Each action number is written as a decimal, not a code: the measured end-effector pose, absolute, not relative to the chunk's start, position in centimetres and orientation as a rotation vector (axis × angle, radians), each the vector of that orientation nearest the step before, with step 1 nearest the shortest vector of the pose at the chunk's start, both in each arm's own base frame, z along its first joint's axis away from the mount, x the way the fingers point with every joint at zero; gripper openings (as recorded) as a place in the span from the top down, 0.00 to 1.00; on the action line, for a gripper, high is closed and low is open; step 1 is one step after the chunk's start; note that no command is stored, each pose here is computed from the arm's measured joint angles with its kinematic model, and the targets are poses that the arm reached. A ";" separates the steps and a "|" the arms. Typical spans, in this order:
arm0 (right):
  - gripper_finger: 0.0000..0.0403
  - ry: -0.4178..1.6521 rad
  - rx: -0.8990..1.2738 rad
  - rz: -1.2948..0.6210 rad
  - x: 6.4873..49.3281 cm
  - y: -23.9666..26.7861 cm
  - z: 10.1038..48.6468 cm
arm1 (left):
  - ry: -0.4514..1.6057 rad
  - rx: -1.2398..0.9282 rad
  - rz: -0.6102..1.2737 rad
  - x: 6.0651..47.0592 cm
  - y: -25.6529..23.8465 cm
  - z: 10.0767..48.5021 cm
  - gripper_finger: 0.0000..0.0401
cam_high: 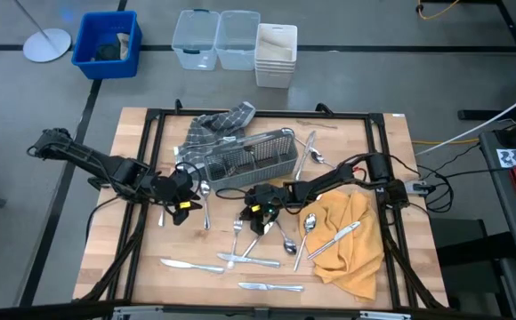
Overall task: Sort silverware
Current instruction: Put the silver fork into the gray silverware basket
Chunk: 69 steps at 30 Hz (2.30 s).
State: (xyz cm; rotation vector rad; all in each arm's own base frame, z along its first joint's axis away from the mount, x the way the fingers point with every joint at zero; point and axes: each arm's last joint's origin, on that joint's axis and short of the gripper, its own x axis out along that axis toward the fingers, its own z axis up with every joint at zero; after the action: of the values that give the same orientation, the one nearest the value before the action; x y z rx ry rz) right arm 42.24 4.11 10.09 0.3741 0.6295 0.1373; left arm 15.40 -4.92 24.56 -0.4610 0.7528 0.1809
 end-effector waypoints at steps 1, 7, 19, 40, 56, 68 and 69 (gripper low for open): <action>0.80 0.628 0.373 0.138 42.2 4.1 10.1 | 0.753 -0.461 0.181 15.4 -4.9 24.6 0.65; 0.97 0.595 0.360 0.150 42.4 4.1 10.4 | 0.749 -0.458 0.189 15.4 -4.9 24.6 0.65; 0.98 0.513 0.337 0.169 42.7 3.6 12.1 | 0.736 -0.439 0.228 15.4 -4.7 24.5 0.65; 1.00 0.272 0.035 0.045 39.0 0.4 25.4 | 0.777 -0.418 0.246 15.0 -4.6 24.2 0.65; 1.00 0.237 -0.353 -0.350 35.1 -0.9 31.3 | 0.774 -0.413 0.242 15.1 -4.6 24.2 0.65; 1.00 0.296 -0.451 -0.451 34.9 -1.2 31.1 | 0.774 -0.413 0.242 15.1 -4.6 24.2 0.65; 1.00 0.310 -0.454 -0.445 34.9 -1.2 31.0 | 0.774 -0.413 0.241 15.1 -4.6 24.2 0.65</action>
State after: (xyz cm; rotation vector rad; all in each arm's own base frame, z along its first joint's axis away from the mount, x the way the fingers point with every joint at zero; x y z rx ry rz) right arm 34.92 -1.20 30.98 -0.4541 0.3104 -0.4449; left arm 15.07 -4.64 24.23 -0.4134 0.7742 0.2413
